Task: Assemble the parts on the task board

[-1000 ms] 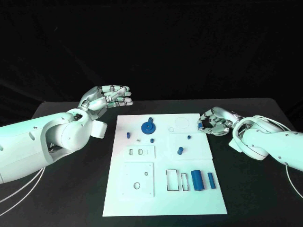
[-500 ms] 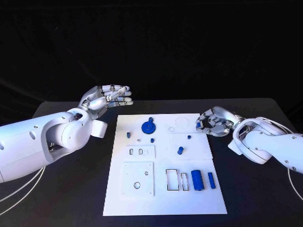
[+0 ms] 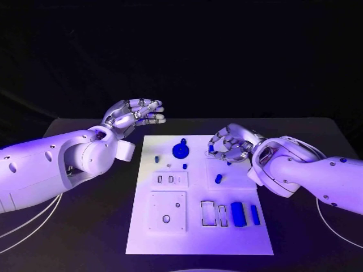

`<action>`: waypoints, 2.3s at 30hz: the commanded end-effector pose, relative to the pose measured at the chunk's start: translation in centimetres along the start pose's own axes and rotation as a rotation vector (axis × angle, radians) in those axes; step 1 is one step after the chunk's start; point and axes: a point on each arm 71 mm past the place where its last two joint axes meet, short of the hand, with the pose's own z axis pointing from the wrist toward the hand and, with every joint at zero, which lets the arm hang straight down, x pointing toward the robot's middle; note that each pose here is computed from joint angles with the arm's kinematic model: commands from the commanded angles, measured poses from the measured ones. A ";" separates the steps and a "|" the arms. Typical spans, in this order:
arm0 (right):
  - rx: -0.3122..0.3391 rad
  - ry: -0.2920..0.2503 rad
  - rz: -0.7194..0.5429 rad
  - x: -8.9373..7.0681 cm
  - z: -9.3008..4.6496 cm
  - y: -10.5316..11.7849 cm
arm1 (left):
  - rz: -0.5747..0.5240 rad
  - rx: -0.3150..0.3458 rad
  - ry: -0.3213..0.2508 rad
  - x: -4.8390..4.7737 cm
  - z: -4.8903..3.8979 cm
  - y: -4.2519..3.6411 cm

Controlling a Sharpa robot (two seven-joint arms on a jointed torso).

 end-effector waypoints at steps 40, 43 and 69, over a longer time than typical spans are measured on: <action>-0.129 0.090 -0.208 10.1 1.7 7.2 | -0.009 -0.001 0.034 0.61 0.35 0.21; -0.125 0.096 -0.208 10.4 1.7 7.1 | -0.009 -0.001 0.035 0.64 0.36 0.22; -0.115 0.125 -0.204 11.7 1.7 6.4 | -0.006 -0.003 0.035 0.56 0.26 0.20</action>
